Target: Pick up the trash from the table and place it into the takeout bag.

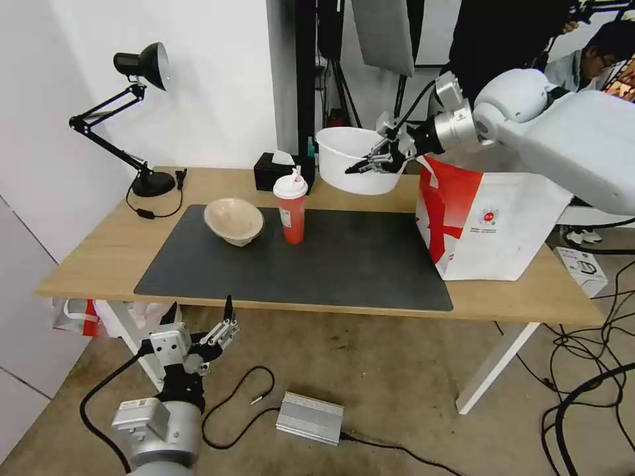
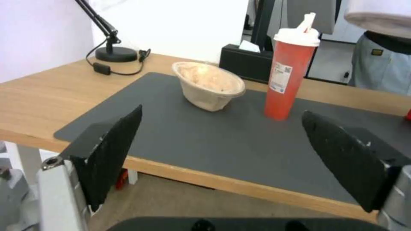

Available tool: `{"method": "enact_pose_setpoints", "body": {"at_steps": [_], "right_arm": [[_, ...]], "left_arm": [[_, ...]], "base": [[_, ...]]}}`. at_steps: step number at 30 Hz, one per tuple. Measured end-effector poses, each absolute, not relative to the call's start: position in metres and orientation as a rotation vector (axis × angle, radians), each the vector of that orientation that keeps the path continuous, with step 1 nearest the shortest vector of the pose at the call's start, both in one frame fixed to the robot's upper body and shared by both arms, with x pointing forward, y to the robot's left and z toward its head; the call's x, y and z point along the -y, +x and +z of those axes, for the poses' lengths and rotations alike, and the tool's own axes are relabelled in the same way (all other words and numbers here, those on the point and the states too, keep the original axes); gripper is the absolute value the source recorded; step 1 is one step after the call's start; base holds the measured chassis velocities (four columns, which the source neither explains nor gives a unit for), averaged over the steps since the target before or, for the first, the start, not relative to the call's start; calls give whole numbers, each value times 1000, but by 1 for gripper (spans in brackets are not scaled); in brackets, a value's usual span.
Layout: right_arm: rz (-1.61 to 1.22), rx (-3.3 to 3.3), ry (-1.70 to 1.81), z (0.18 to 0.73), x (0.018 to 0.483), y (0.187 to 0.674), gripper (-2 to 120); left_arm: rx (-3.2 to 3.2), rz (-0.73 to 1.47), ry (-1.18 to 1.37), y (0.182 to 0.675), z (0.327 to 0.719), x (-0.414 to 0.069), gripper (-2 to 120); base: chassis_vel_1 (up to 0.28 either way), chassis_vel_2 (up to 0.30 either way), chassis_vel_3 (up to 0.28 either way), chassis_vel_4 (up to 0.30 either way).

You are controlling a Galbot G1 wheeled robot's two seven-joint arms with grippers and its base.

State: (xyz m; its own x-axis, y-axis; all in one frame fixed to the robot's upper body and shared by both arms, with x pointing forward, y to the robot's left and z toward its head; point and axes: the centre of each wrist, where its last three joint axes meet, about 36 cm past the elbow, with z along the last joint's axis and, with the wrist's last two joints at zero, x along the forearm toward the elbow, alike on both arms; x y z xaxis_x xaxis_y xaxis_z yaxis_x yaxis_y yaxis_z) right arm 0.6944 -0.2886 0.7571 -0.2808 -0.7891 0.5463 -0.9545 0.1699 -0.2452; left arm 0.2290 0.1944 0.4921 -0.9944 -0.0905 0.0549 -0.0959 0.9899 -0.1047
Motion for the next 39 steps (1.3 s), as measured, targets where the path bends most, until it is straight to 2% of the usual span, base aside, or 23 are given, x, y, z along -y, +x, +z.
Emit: {"method": "enact_pose_setpoints", "body": {"at_steps": [16, 39], "right_arm": [[870, 2223, 1644, 809, 300, 691, 0], [850, 2372, 1569, 863, 351, 676, 0]], "left_arm": [[3085, 169, 152, 227, 494, -194, 100], [3088, 163, 136, 224, 496, -193, 100]], "base": [[0, 0, 0, 0], [0, 0, 0, 0]]}}
